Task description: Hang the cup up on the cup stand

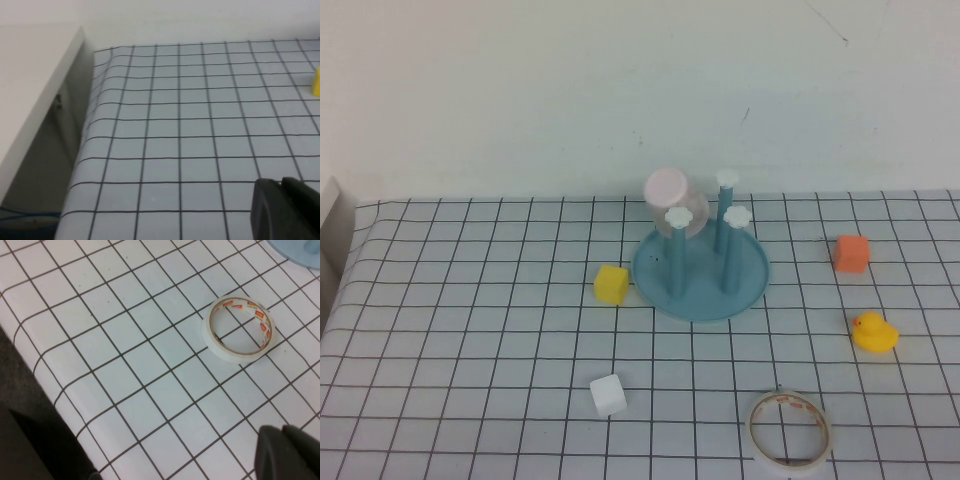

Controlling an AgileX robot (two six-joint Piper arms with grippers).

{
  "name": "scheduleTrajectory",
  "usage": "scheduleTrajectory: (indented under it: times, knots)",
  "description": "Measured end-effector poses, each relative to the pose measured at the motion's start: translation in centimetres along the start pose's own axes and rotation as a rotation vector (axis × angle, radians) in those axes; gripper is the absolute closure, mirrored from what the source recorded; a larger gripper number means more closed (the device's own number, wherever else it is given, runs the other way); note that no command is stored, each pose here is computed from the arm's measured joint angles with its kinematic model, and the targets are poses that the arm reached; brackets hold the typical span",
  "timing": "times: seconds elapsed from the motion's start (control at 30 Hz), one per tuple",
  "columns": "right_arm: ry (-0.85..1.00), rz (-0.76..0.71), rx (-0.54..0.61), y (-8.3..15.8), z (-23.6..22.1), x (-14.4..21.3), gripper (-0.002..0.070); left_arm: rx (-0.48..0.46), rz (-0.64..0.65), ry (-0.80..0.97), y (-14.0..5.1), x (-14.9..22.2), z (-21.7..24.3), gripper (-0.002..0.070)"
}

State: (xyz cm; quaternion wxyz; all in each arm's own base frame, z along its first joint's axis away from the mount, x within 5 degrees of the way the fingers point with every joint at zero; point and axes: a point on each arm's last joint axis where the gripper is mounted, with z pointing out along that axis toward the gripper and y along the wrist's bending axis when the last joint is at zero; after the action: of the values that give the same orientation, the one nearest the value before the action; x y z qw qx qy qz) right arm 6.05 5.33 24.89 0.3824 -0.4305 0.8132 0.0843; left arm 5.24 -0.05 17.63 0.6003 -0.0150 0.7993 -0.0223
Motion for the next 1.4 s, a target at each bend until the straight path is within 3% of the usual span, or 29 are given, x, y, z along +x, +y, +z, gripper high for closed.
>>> scheduleTrajectory:
  times: [0.5, 1.4]
  knots:
    - [0.001, 0.000, 0.000, 0.00, 0.00, 0.01, 0.0678, 0.065, -0.007, 0.005, -0.44, 0.03, -0.01, 0.0676]
    - [0.002, 0.000, 0.000, 0.00, 0.00, 0.02, 0.0678, 0.068, -0.001, 0.005, -0.47, 0.03, -0.02, 0.0676]
